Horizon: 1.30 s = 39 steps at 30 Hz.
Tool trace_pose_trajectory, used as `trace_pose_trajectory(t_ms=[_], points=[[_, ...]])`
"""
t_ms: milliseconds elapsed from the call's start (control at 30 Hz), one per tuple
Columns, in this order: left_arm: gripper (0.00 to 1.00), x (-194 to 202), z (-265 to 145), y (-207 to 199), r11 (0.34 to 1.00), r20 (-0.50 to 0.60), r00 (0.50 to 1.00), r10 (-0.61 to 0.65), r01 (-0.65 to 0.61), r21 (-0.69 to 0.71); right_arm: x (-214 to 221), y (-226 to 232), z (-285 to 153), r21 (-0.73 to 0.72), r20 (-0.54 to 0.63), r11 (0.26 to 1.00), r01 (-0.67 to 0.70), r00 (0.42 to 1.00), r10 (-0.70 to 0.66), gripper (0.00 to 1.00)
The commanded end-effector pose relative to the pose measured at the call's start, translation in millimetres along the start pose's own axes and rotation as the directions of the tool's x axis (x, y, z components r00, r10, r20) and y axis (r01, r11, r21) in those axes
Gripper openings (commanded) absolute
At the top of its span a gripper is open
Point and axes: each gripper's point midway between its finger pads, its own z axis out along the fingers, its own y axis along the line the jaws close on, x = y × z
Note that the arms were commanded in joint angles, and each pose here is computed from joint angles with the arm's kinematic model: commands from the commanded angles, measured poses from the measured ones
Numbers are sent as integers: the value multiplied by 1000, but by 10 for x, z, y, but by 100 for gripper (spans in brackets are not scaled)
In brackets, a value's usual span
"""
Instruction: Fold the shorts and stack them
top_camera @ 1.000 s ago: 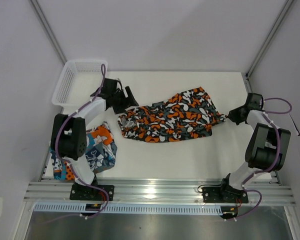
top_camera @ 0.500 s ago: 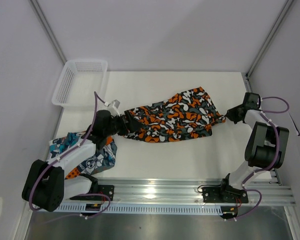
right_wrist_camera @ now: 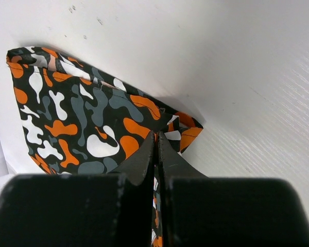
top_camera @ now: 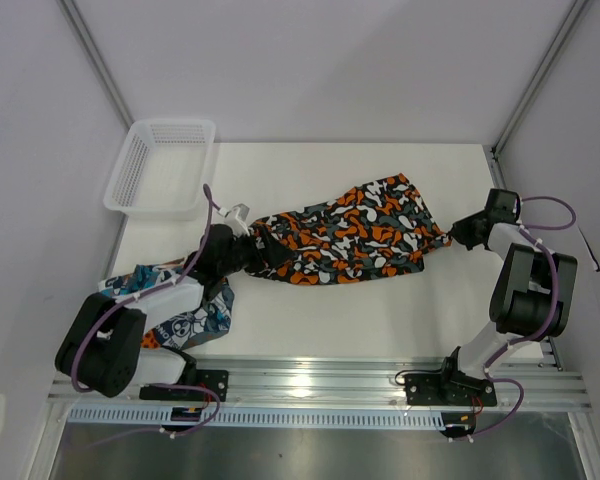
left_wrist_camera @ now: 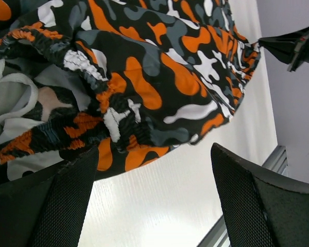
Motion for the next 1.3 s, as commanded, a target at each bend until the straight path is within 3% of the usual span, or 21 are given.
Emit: trace_pose_trajectory(t_ms=[0,200,367,700,800,900,1000,1200,1267], points=[[90,-205,135,-71,1000,32,999,-18,18,-14,-103,145,-71,-65,30,998,21,999,-19,0],[87,-248,229,-158,995,82,995,-64,57,79,-94,167,-86,-81,22,997,18,1000,-16,0],[73,-250,260,-242,985,106,990,-92,75,157,-85,166,-78,-88,12,996,10,1000,-9,0],[73,-94,381,-278,945,49,977,-208,188,267,-81,158,-86,-101,-1,995,1,1000,-1,0],[67,-85,356,-290,938,59,973,-222,196,287,-80,153,-94,-101,-2,995,-2,1000,2,0],[48,-90,305,-295,938,75,973,-219,189,290,-81,149,-96,-102,-1,995,-3,1000,3,0],[39,-89,254,-316,935,85,972,-220,185,302,-76,146,-97,-104,-5,995,-7,1000,7,0],[1,-36,140,-405,890,54,951,-305,264,372,-72,140,-107,-103,-8,995,-5,1000,4,0],[0,-67,106,-432,876,41,944,-327,287,387,-66,141,-140,-103,-14,995,3,1000,-4,0]])
